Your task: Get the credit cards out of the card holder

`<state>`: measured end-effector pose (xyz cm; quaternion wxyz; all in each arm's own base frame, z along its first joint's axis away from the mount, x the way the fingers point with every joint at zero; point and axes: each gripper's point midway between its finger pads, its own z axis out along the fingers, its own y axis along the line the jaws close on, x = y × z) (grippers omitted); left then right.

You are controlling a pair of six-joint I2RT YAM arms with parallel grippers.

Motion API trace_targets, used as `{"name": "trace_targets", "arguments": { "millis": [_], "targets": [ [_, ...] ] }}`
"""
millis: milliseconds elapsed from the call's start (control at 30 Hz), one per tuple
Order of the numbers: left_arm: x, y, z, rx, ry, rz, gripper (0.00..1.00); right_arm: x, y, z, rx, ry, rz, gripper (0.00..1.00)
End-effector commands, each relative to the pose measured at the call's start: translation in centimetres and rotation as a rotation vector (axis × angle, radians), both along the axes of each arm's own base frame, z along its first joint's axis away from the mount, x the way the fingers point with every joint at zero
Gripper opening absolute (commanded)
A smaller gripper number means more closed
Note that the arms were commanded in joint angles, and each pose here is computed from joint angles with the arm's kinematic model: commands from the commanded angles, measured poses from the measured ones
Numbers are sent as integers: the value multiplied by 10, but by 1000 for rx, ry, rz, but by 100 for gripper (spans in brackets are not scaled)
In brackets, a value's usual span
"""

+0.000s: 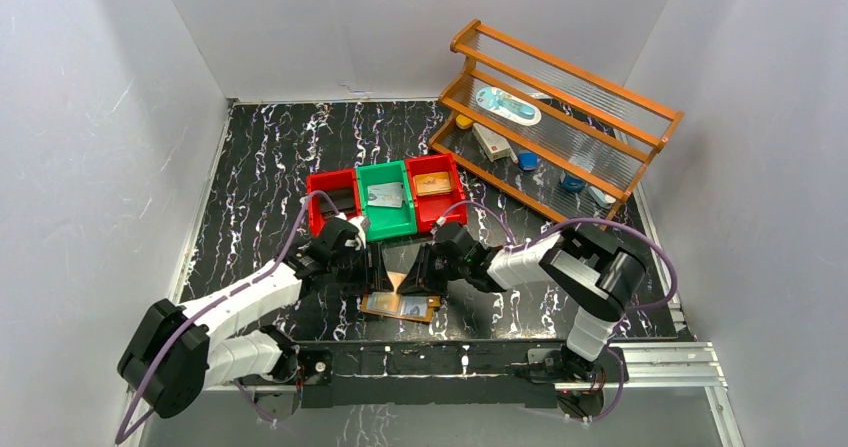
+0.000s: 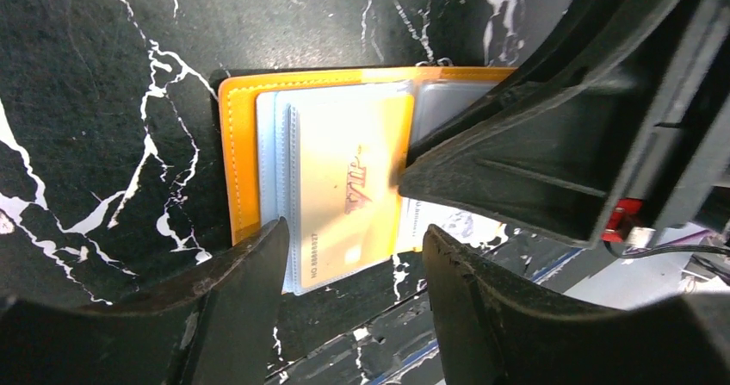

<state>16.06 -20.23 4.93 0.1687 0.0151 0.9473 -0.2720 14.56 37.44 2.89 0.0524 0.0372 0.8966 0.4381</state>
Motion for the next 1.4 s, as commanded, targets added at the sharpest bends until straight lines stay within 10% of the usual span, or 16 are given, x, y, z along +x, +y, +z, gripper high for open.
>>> {"name": "trace_targets", "arguments": {
  "millis": [0,433,1367],
  "targets": [
    [-8,0,-9,-4,31,-36,55,-2,0,-6,12,8,-3,28],
    [-18,-4,-16,-30,70,-78,36,-4,3,-2,48,6,8,23],
    [-16,23,-36,124,85,1,36,-8,-24,0,24,-2,15,11]
  ]
}}
